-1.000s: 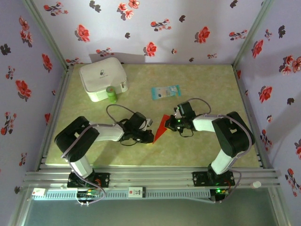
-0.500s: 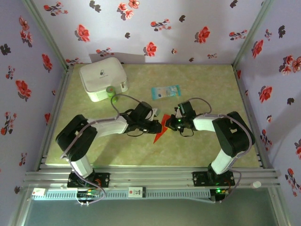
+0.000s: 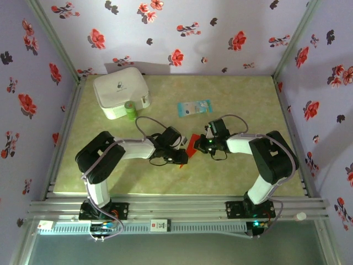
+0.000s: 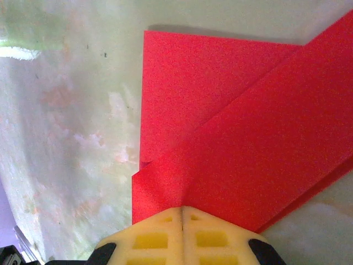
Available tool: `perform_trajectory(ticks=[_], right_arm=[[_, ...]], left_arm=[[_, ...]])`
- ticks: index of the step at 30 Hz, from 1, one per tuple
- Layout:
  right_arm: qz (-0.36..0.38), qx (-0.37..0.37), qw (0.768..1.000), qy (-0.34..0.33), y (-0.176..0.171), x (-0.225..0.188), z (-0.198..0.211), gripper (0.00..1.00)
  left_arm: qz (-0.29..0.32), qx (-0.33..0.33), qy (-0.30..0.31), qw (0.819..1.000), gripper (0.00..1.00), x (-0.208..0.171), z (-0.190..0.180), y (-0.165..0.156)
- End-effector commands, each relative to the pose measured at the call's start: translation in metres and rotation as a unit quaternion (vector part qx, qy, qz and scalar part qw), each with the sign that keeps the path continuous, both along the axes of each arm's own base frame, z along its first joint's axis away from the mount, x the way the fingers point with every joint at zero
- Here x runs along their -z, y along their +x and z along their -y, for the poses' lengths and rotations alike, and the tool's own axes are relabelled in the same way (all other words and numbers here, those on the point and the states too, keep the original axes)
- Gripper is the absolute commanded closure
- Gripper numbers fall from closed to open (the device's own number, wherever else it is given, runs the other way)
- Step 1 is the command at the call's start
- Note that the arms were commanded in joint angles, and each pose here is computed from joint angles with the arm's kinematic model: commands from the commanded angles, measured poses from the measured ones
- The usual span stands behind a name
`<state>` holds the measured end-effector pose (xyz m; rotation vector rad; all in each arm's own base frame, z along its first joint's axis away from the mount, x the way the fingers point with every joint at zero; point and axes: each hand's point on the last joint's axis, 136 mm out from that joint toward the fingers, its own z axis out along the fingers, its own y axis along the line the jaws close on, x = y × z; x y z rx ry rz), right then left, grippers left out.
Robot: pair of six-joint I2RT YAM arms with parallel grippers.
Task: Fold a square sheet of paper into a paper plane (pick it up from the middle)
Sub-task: Fold the wing for the fifth time at the center of the table.
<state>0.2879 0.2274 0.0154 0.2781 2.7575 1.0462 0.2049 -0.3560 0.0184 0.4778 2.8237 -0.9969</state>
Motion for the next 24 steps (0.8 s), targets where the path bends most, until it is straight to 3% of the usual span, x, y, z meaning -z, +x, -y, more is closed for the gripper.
perform_trajectory(ticks=[1,12,20,24], right_arm=[[-0.051,0.024,0.995,-0.083,-0.017,0.037,0.033,1.0],[-0.05,0.022,0.995,-0.082,-0.016,0.034,0.032,1.0],[0.0,-0.049,0.999,-0.008,-0.003,0.0,0.0,0.97],[0.011,-0.106,0.994,-0.018,-0.001,-0.01,-0.009,0.97]], left_arm=[[-0.036,0.003,0.065,0.997,0.85,0.026,-0.039,-0.031],[-0.031,0.016,0.082,0.996,0.87,0.015,-0.07,-0.054],[0.038,-0.045,0.039,0.998,0.89,-0.022,-0.064,-0.013],[0.046,-0.093,0.018,0.994,0.9,-0.031,-0.066,0.012]])
